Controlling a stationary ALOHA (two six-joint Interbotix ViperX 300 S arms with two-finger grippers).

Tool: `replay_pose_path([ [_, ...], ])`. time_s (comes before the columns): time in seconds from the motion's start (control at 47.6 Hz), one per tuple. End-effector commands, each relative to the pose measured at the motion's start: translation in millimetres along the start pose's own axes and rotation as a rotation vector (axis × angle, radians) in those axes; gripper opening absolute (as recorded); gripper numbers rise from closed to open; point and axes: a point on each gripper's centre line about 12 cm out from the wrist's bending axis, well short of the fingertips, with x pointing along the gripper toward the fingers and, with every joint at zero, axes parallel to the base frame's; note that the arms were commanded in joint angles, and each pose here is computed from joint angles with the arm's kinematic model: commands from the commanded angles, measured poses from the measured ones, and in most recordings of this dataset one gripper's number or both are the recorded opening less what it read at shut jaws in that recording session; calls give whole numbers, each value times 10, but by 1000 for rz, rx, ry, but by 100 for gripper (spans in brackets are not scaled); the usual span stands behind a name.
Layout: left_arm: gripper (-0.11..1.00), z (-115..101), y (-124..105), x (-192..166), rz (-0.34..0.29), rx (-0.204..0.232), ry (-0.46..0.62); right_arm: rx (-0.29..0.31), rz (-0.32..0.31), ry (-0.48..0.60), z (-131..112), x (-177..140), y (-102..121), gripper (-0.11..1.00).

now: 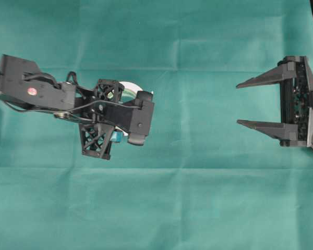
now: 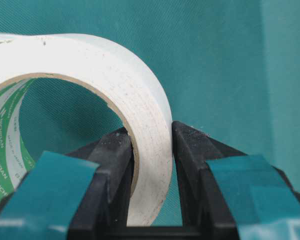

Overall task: Peel off the duct tape with your right arm.
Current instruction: 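Close the left gripper on the rim and lift the roll upright, then move the right gripper toward the tape's loose free end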

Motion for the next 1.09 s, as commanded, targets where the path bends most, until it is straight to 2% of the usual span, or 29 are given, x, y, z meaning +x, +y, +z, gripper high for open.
replay_pose_path([
  [0.0, 21, 209, -27, -335, 8, 21, -92, 0, 0, -17, 42, 15, 1, 77],
  [0.105, 21, 267, -107, -491, 1, 70, -115, 0, 0, -9, 13, 4, 0, 77],
  [0.273, 21, 370, -284, -704, -13, 198, -157, 0, 0, -2, -16, -7, 0, 77],
  [0.526, 21, 415, -411, -801, -30, 309, -142, 0, -14, 1, -25, -8, -31, 77],
  [0.757, 21, 445, -421, -803, -30, 325, -146, 6, -15, 47, -93, 114, -34, 77],
  [1.072, 21, 430, -424, -774, -31, 328, -139, 26, -17, 145, -283, 560, -43, 77],
])
